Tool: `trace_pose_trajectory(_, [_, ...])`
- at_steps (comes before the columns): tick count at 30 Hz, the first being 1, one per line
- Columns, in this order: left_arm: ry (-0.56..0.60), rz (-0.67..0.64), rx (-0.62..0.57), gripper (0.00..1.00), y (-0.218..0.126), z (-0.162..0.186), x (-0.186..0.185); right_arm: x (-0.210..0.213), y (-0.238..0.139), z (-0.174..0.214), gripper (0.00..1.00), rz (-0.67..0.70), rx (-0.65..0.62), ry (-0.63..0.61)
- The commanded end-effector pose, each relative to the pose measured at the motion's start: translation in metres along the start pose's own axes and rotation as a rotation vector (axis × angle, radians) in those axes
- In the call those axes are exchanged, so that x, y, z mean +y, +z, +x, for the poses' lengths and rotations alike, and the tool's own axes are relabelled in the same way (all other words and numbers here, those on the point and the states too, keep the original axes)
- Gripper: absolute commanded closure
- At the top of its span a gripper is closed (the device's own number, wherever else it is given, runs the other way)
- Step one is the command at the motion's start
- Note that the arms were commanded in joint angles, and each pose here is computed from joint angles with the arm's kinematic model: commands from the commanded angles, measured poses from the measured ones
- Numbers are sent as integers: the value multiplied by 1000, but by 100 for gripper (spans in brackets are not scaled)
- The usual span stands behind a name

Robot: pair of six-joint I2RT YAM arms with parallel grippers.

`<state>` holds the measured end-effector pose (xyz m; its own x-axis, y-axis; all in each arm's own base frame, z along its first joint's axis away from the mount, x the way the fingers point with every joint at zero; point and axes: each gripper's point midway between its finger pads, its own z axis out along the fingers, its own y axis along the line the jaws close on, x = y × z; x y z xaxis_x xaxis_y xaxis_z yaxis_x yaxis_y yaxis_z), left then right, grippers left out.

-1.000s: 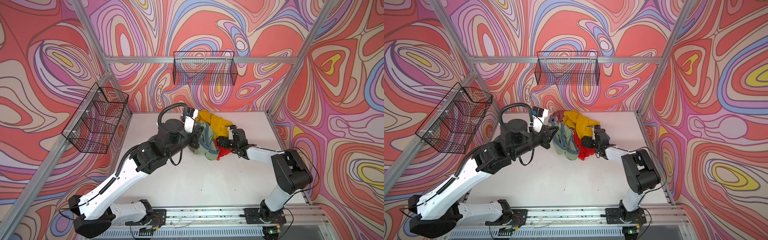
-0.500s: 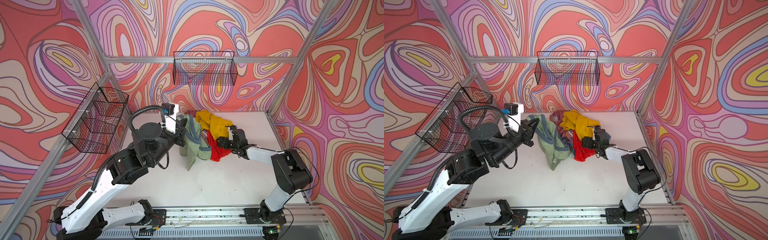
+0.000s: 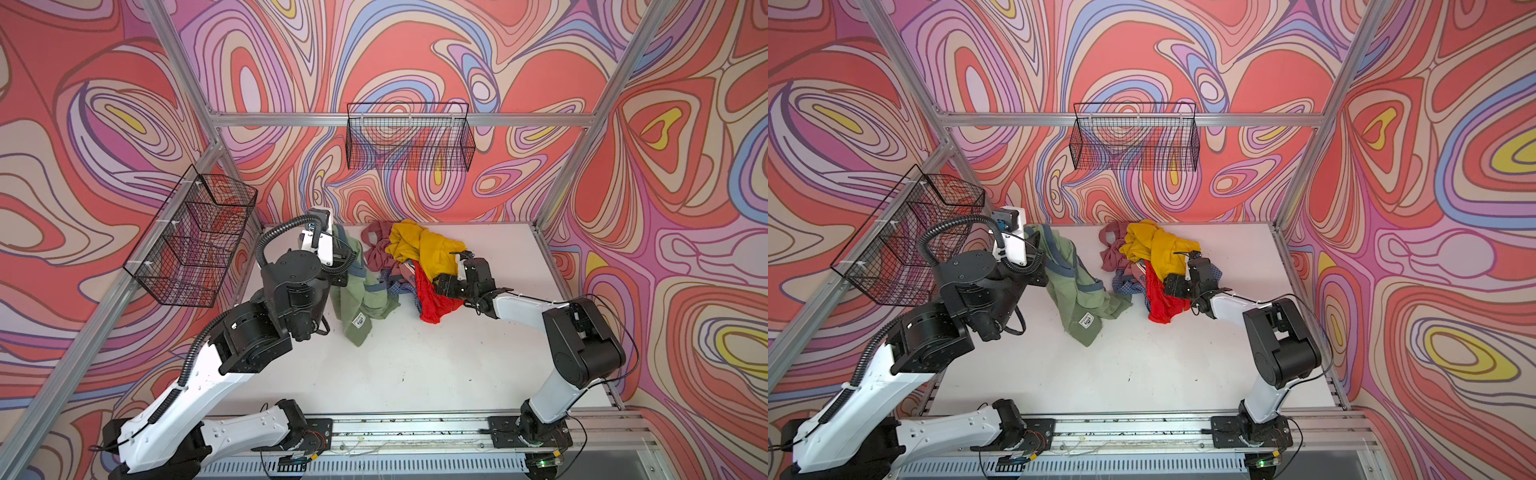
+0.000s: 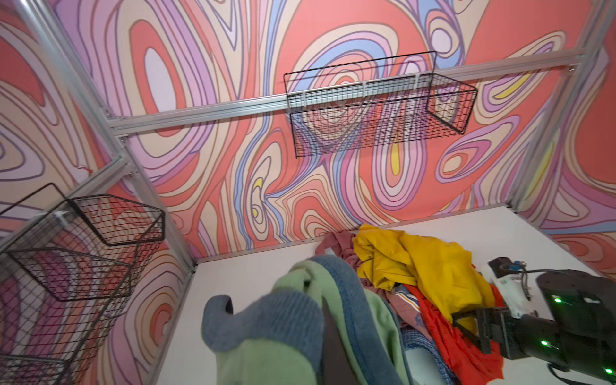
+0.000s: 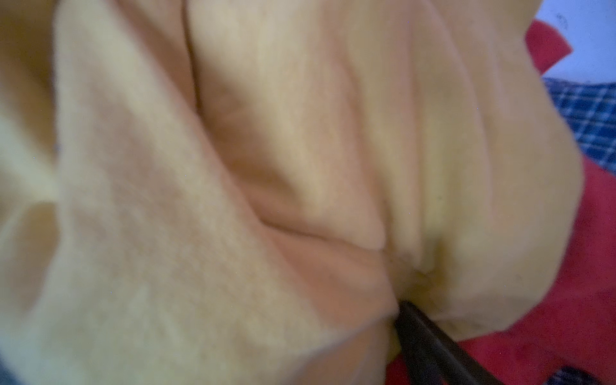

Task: Pick out a specific cloth from the pile
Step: 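Carry the green shirt with the left gripper away from the pile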

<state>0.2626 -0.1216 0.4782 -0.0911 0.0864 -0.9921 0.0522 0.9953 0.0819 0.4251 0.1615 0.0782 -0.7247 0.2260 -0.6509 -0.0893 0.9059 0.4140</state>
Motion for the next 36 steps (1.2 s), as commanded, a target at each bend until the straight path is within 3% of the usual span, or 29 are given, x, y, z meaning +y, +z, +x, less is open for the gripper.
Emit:
trace_pose_trajectory(1, [37, -153, 37, 100, 5, 9, 36, -15, -2, 2, 5, 53, 16, 12])
trace_pose_trajectory(10, [38, -281, 208, 100, 36, 53, 81, -14, -7, 3, 5, 51, 15, 7])
trace_pose_trajectory(17, [79, -392, 216, 100, 24, 38, 123, -16, -7, 4, 5, 59, 18, 3])
trace_pose_trajectory(26, [159, -518, 164, 100, 9, 5, 149, -17, -6, 4, 6, 65, 22, 1])
trace_pose_trajectory(30, [131, -436, 172, 100, 19, 10, 135, -17, -6, 5, 6, 66, 23, -1])
trace_pose_trajectory(36, [70, -269, 299, 100, 57, 65, 94, -17, -8, 2, 6, 73, 21, -11])
